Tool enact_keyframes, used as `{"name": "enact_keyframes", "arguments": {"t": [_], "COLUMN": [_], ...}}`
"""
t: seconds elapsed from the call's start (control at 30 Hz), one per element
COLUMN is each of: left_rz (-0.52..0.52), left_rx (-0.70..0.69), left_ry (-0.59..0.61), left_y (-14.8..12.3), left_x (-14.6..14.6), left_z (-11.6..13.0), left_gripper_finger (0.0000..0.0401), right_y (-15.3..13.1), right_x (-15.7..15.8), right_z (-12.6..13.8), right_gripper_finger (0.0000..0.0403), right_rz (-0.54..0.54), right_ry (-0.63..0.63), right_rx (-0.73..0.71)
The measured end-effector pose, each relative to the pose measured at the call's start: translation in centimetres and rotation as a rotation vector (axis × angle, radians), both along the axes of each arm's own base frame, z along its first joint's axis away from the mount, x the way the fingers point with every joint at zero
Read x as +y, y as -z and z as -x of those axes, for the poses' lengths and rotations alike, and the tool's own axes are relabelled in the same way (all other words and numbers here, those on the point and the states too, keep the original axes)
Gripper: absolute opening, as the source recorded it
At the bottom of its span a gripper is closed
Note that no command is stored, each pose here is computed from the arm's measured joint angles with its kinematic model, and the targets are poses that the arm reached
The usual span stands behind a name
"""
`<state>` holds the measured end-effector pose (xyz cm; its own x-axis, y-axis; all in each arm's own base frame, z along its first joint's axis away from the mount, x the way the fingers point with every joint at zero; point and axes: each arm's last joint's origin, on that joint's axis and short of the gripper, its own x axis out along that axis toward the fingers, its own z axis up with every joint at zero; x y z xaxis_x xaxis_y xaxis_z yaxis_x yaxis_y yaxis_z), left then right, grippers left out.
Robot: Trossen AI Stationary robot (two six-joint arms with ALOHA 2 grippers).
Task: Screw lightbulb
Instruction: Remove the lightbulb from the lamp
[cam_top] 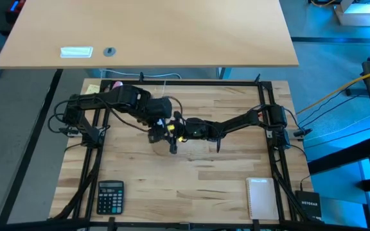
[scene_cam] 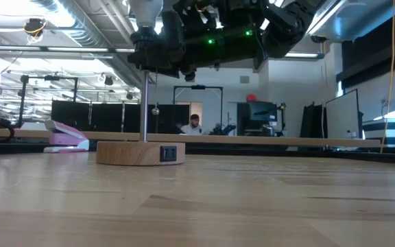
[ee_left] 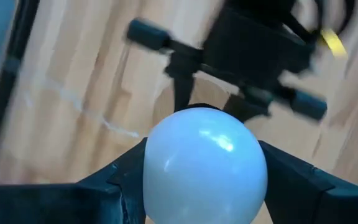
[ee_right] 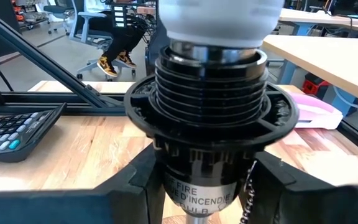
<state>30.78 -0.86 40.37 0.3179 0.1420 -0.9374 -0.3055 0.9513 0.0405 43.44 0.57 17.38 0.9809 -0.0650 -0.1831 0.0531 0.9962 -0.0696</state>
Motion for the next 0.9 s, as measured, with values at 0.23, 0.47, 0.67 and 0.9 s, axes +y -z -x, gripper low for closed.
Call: {"name": "enact_keyframes", "arguments": {"t": [0.23,0.47,0.67,0.9], "left_rz": [0.178,0.207,0.19,0.085], "left_rx": [-0.099,-0.125,-0.178,-0.293], "left_ry": [-0.528,-0.619,-0.566,-0.544], "left_y": [-0.1,-1.0,-2.3,-4.9], "left_x": [0.4,0.6,0.7,1.0], "left_z": [-0.1,0.7,2.0,5.5], "left_gripper_finger": [0.0225,0.0224,0.0223,0.0225], "right_y": [0.0,0.1,0.1,0.1], "right_x": [0.1,0.0,0.0,0.0], "right_z": [0.1,0.1,0.0,0.0], "right_gripper_finger": [0.0151,0.0151,0.0151,0.0151], "right_rz": [0.005,0.008,0.006,0.006], "right_ry": [0.013,0.019,0.02,0.02], "right_rx": [0.003,0.016,0.015,0.014]}}
